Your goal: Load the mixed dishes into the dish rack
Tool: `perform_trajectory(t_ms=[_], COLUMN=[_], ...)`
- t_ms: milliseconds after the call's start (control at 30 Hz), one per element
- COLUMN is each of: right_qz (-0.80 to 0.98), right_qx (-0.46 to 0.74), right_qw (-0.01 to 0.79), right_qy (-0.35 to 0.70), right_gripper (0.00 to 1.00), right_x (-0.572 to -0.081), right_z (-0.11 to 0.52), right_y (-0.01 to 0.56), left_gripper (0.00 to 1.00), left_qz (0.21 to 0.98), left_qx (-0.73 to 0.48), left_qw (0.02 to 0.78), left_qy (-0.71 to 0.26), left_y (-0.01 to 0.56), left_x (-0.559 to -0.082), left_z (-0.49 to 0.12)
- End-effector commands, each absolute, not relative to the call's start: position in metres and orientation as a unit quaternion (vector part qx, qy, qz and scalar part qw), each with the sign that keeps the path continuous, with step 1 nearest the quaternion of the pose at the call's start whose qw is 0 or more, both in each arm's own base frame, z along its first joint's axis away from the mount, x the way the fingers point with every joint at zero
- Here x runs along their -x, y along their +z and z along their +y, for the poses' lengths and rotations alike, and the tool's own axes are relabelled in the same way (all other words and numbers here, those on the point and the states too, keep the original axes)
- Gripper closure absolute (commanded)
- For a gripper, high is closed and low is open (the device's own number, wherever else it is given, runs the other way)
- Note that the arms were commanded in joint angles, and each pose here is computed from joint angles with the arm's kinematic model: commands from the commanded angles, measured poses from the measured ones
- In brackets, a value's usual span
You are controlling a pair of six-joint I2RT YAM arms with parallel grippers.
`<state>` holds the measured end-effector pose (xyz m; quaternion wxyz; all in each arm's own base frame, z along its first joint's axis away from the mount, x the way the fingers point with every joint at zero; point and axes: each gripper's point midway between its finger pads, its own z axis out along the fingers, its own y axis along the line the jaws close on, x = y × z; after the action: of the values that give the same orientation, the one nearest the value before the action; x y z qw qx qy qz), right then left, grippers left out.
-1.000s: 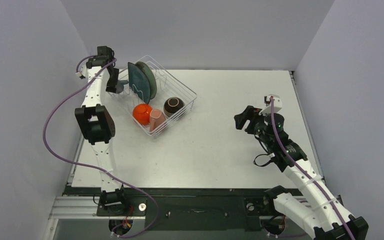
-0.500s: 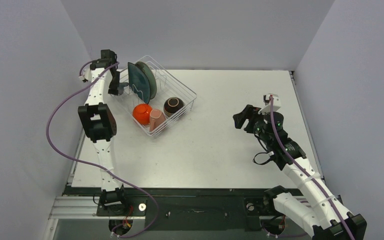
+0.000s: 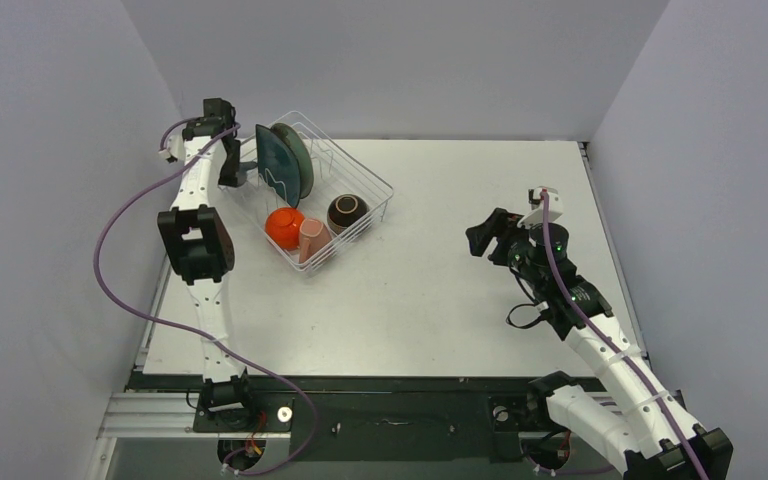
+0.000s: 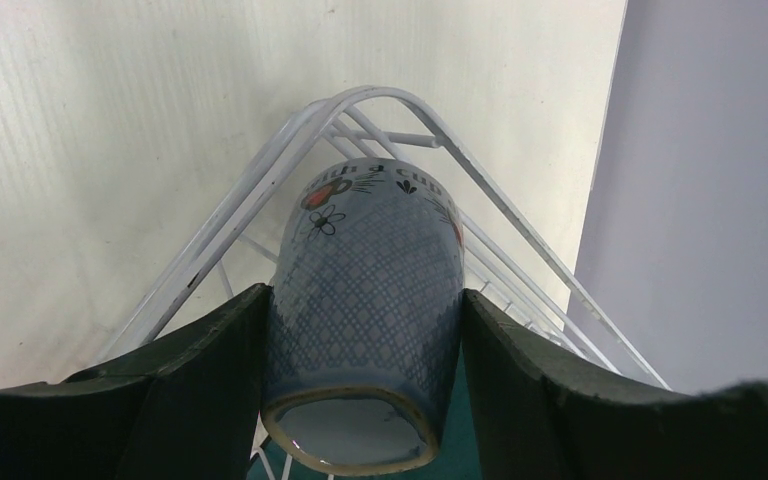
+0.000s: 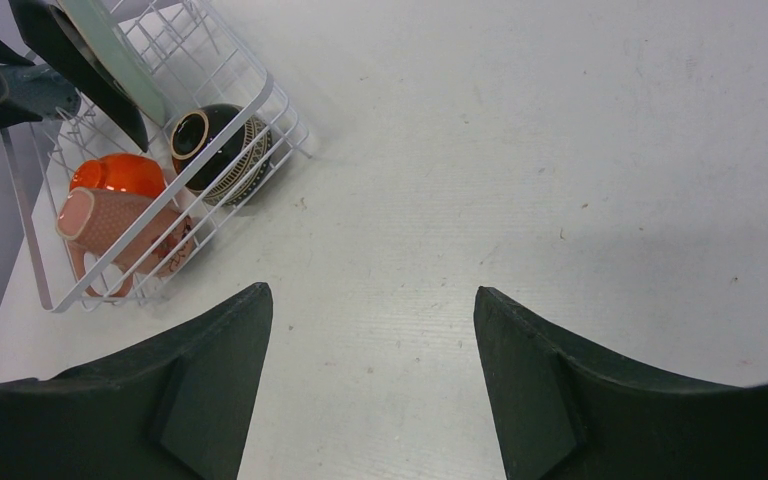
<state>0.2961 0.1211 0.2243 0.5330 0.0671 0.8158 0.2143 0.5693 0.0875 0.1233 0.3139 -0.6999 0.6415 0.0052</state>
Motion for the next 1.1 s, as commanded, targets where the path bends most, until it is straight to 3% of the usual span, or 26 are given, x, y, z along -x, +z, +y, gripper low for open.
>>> perform_trajectory(t_ms=[0, 133, 200, 433, 600, 867, 967, 1067], right_qz=[0.793, 0.792, 0.792, 0.792, 0.792, 0.791, 0.79, 0.79], right_qx=[-0.07, -0.069, -0.069, -0.069, -0.068, -0.066, -0.065, -0.064], right_qw=[0.56, 0.559, 0.559, 0.559, 0.559, 0.556, 0.556, 0.557], right_qy=[0.231, 0.234, 0.235, 0.235, 0.236, 0.248, 0.249, 0.249], right_gripper=[0.31, 0.31, 0.31, 0.31, 0.31, 0.31, 0.31, 0.31], right_x=[-0.304, -0.303, -0.303, -0.302, -0.302, -0.304, -0.304, -0.304], right_z=[0.123, 0.123, 0.124, 0.122, 0.122, 0.127, 0.128, 0.128], right_y=[0.25, 0.249, 0.249, 0.247, 0.246, 0.244, 0.244, 0.244], left_gripper=[0.81, 0.76, 0.65, 0.58, 0.44, 0.36, 0.25, 0.23], left_qz=[0.62, 0.618, 0.616, 0.612, 0.608, 0.6, 0.597, 0.596], left_qx=[0.706, 0.708, 0.709, 0.716, 0.723, 0.726, 0.728, 0.727], left_qw=[0.343, 0.342, 0.344, 0.334, 0.328, 0.335, 0.335, 0.339], left_qy=[-0.004, 0.001, 0.0, -0.009, -0.014, -0.026, -0.029, -0.03], left_y=[0.134, 0.135, 0.136, 0.13, 0.129, 0.144, 0.146, 0.151], left_x=[-0.583, -0.579, -0.579, -0.581, -0.581, -0.581, -0.581, -0.58], left_z=[0.091, 0.089, 0.089, 0.087, 0.087, 0.081, 0.081, 0.082])
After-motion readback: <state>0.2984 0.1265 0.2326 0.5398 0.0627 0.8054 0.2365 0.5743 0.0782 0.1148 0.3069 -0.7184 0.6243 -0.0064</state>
